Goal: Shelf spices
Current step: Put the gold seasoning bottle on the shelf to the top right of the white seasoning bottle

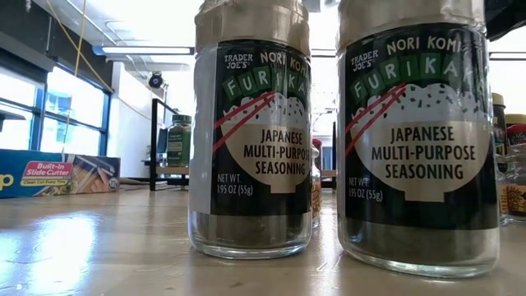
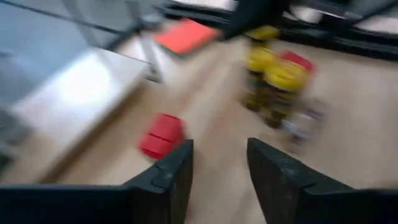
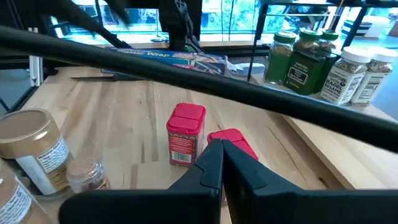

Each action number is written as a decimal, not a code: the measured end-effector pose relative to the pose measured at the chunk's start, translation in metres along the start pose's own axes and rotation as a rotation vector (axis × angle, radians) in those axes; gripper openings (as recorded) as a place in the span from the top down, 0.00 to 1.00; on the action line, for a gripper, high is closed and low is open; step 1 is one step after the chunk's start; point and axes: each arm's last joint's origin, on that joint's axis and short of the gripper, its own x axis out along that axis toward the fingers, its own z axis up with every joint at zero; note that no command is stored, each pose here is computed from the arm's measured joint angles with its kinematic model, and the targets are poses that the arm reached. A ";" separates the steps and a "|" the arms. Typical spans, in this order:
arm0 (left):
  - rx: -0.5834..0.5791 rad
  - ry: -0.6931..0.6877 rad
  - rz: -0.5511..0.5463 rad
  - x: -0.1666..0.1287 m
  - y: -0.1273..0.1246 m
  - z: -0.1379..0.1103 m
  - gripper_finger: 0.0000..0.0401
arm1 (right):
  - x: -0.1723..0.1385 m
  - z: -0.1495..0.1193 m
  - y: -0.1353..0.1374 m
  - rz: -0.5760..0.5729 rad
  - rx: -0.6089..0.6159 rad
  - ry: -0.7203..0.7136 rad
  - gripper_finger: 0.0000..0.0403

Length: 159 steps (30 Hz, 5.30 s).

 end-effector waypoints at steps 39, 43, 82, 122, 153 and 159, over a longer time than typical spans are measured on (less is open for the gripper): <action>-0.280 0.439 -0.322 0.007 -0.078 -0.095 0.40 | 0.014 0.004 0.005 0.055 -0.042 -0.075 1.00; -0.301 0.433 -0.326 0.009 -0.076 -0.088 0.40 | 0.014 0.004 0.005 0.063 -0.043 -0.073 1.00; 0.421 0.433 -0.447 0.015 -0.075 -0.108 0.40 | 0.017 0.004 0.001 0.074 -0.025 -0.066 1.00; 0.451 0.212 -0.587 0.037 -0.049 -0.036 0.40 | -0.009 0.006 0.121 0.614 0.061 0.143 0.52; 0.290 0.234 -0.145 -0.028 -0.050 -0.086 0.40 | 0.029 0.032 0.164 0.527 -0.584 0.436 0.25; 0.256 0.157 -0.097 -0.047 -0.052 -0.095 0.40 | 0.007 0.018 0.164 0.466 -0.472 0.601 0.25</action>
